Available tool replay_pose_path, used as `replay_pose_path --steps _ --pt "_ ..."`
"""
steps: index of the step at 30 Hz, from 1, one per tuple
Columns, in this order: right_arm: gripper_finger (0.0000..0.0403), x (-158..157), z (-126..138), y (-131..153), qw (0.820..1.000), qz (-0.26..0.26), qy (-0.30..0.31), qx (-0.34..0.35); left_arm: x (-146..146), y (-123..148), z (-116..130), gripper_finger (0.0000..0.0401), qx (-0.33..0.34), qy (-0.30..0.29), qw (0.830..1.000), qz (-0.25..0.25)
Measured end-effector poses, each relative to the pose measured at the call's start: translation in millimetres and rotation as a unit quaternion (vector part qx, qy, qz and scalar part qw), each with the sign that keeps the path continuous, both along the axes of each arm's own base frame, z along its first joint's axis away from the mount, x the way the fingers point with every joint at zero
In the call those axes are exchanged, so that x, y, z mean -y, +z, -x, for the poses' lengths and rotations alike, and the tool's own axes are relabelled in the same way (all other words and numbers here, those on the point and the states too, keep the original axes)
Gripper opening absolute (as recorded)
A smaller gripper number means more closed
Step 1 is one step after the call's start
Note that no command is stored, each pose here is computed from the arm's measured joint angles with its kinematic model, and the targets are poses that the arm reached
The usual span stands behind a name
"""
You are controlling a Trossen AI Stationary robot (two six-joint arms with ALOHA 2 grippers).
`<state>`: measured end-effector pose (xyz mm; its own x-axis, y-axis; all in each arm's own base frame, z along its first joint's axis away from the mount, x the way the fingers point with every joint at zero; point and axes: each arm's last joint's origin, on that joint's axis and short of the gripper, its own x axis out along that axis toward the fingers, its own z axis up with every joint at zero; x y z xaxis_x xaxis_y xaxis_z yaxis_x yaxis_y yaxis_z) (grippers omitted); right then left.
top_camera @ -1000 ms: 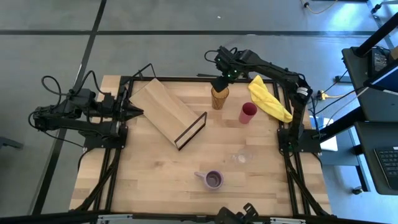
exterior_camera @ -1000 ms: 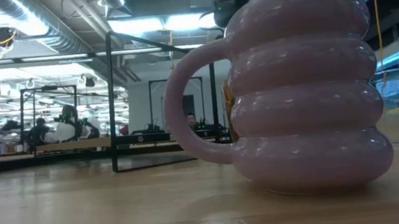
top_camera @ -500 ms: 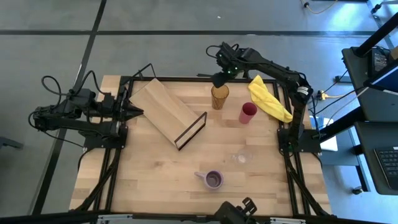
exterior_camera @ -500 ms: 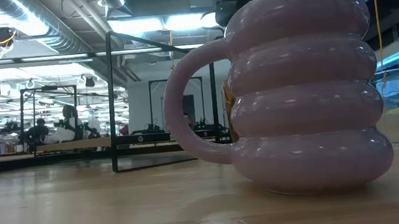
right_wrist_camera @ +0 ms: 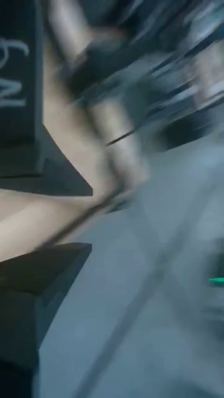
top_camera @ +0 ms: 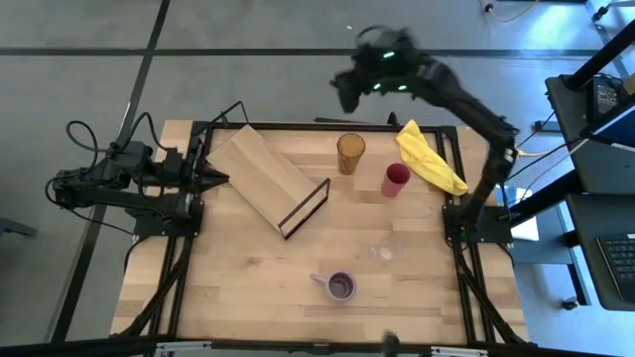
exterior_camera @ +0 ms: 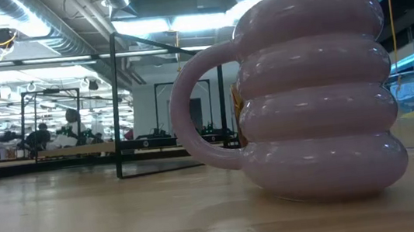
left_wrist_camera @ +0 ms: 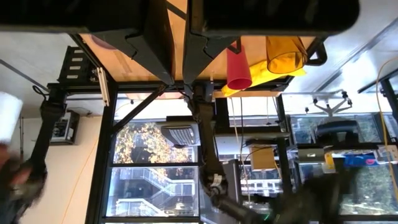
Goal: Stack small to large cups/mugs on shelf
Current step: Put the brown transparent cup on the shelf
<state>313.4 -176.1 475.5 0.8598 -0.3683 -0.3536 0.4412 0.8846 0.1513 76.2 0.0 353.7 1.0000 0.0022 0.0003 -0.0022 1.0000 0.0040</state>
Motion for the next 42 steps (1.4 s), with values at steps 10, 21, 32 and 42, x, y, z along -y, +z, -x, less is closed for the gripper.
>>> replay_pose_path --steps 10,21,32,42 --pt "0.0133 -150.2 39.8 96.1 0.947 0.054 0.243 0.203 0.0 0.0 0.0 0.0027 0.0 0.0 1.0 0.0" --pt "0.0133 -220.5 35.6 93.2 0.934 0.025 0.293 0.204 0.0 0.0 0.0 0.0028 0.0 0.0 1.0 0.0" --pt "0.0133 -239.2 39.7 92.1 0.942 0.028 0.269 0.198 0.0 0.0 0.1 0.0027 0.0 0.0 1.0 0.0" --pt "0.0133 -238.8 37.4 85.8 0.952 0.008 0.253 0.173 0.0 0.0 0.1 0.0028 0.0 0.0 1.0 0.0"
